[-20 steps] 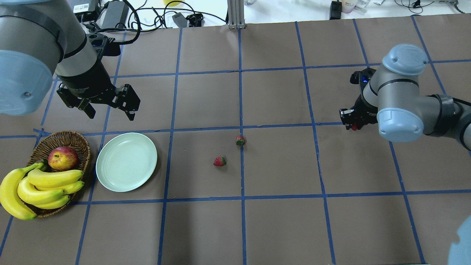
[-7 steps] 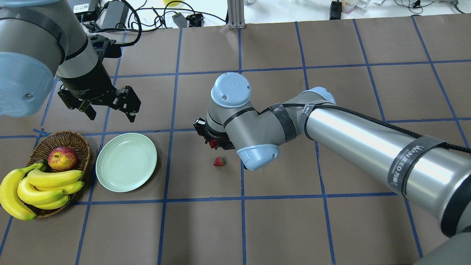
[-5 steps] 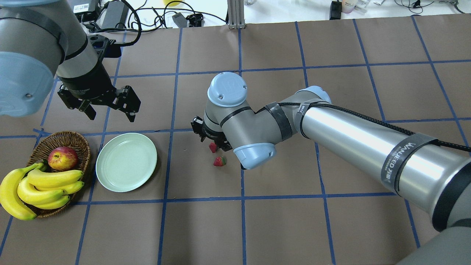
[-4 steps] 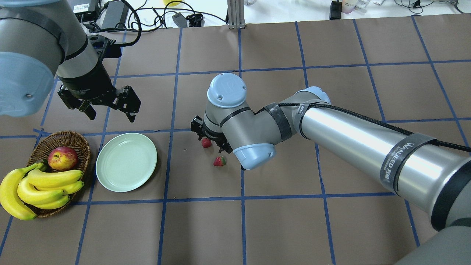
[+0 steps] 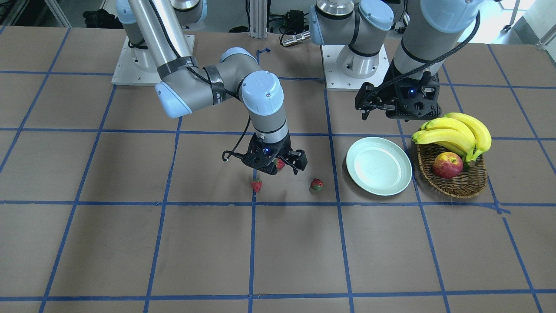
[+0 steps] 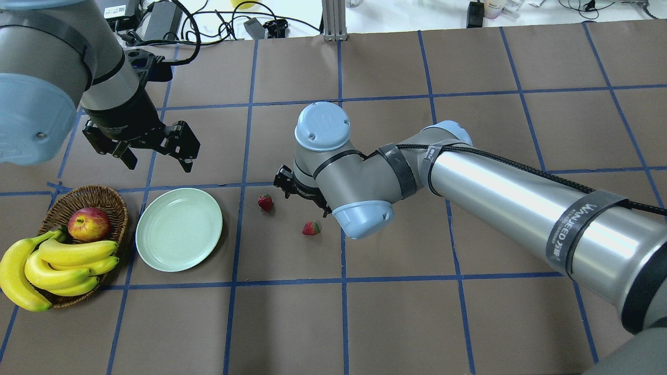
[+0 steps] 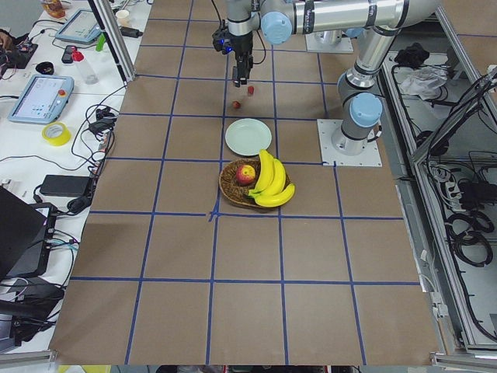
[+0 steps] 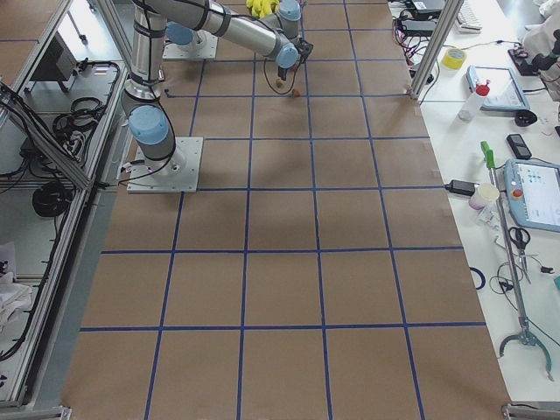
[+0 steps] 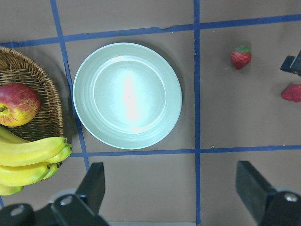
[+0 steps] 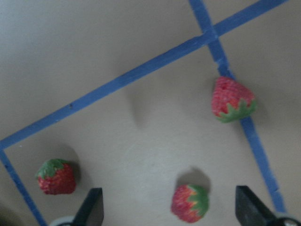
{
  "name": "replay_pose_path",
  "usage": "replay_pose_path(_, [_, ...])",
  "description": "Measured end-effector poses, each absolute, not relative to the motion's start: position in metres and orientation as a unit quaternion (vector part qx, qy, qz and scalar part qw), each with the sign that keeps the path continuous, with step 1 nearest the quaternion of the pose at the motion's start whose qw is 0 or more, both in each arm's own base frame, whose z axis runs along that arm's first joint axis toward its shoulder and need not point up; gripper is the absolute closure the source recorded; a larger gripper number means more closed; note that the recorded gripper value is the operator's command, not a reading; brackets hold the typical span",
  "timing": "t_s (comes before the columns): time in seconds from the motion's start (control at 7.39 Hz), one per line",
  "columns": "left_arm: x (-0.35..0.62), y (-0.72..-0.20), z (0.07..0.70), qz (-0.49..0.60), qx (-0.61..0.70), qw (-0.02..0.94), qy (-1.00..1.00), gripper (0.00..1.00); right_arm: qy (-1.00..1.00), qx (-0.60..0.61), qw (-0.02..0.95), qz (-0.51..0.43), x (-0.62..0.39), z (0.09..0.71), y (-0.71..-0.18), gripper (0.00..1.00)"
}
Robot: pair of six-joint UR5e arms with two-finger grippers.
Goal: Collect all strawberries into plate
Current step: 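Raise the right gripper away while the left gripper moves toward the strawberries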
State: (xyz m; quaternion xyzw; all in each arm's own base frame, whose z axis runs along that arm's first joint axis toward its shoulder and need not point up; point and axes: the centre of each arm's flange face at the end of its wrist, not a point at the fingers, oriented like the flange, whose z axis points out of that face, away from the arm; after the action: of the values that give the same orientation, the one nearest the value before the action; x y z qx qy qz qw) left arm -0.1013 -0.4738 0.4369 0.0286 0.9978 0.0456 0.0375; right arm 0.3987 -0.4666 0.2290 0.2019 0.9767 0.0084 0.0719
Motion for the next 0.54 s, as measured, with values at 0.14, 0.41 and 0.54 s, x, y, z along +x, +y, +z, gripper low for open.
replay_pose_path(0.14, [-0.102, -0.474, 0.437, 0.045, 0.029, 0.036, 0.998, 0.0, 0.986, 0.164, 0.034, 0.005, 0.363, 0.247, -0.478, 0.0])
replay_pose_path(0.41, [-0.099, -0.475, 0.433, 0.053, 0.025, 0.04, 0.997, 0.0, 0.995, 0.102, 0.001, 0.002, 0.255, 0.302, -0.515, 0.0])
replay_pose_path(0.54, [-0.099, -0.477, 0.429, 0.056, 0.026, 0.04, 0.997, 0.0, 0.997, 0.072, 0.0, -0.009, 0.202, 0.332, -0.527, 0.0])
